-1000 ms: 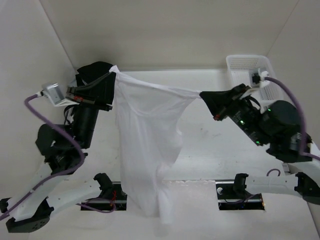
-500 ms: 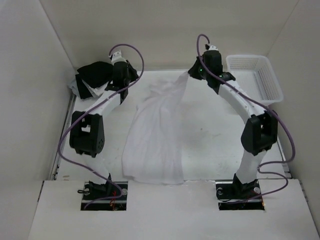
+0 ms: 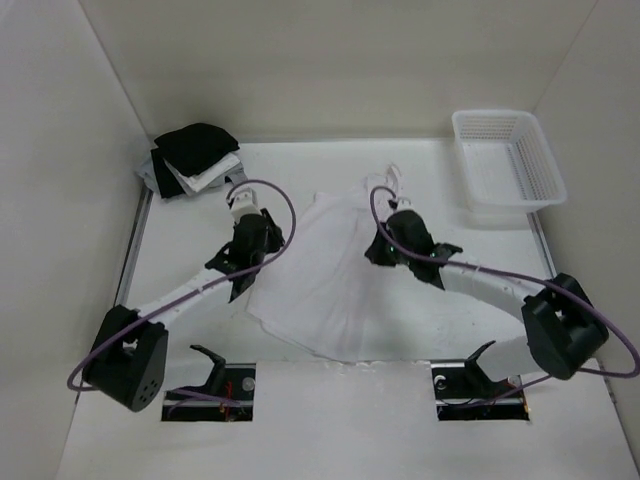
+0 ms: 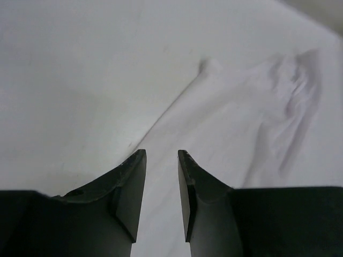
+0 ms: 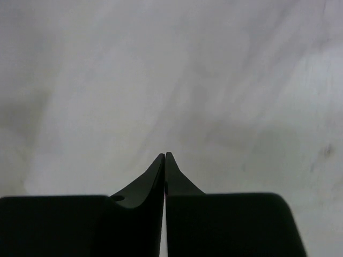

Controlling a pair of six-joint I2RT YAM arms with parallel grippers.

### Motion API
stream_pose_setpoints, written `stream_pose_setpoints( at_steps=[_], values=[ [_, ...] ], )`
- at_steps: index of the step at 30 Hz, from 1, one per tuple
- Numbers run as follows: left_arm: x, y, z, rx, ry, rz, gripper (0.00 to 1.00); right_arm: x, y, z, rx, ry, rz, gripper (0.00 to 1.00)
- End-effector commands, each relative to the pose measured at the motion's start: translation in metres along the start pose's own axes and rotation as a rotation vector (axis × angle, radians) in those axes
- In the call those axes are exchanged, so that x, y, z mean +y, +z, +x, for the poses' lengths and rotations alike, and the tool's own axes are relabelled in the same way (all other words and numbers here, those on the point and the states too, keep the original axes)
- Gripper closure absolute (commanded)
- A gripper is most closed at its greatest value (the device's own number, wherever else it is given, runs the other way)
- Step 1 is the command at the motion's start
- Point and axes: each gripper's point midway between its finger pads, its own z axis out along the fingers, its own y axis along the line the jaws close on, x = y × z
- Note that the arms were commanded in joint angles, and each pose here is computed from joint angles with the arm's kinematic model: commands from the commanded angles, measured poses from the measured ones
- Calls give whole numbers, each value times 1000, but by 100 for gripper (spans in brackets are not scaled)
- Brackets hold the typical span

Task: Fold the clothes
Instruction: Flatten the tank top out

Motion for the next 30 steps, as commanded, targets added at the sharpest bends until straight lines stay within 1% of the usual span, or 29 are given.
stream_pose_setpoints(
  at_steps=[1,2,4,5,6,7,10,12,15,16,17,18,19,21,22,24,26,27,29,30],
  values=[
    [41,-43,29,41,64,-103,66,-12,-23,56,8,59,17,84],
    [52,-52,38,69,69,-123,62,-17,-30,73,16,68,32,74],
    [65,-63,57,124,71,-147,56,-25,-37,100,45,81,48,62],
    [72,-69,68,157,57,-161,56,-28,-39,107,53,85,50,60],
    [74,-70,71,166,53,-164,56,-31,-38,112,60,105,57,59],
    [85,-74,83,184,48,-186,54,-34,-37,114,61,111,60,59],
    [98,-75,93,203,44,-215,53,-25,-24,110,71,121,36,58],
    [99,-74,96,210,46,-216,54,-23,-15,109,86,127,29,61],
    [96,-71,104,248,65,-205,60,-32,8,96,71,158,65,91],
    [96,-70,107,261,69,-206,62,-37,11,91,59,167,82,97],
    [94,-70,111,281,75,-198,68,-44,14,76,27,190,98,100],
    [93,-69,113,288,77,-196,71,-47,13,67,4,200,109,100],
    [92,-69,115,298,81,-193,80,-53,12,53,-33,206,128,100],
    [88,-67,114,299,81,-187,92,-66,10,31,-81,213,162,100],
    [85,-66,111,296,80,-179,94,-72,9,18,-107,218,180,100],
    [63,-68,98,270,78,-126,96,-83,9,0,-139,226,203,100],
    [43,-74,79,227,78,-90,94,-93,9,-10,-161,235,229,99],
    [36,-79,70,203,93,-86,89,-100,9,-15,-174,244,244,97],
    [34,-86,64,187,127,-104,72,-110,9,-18,-194,263,265,87],
    [37,-89,66,187,147,-123,64,-112,8,-18,-203,266,265,79]
  ],
)
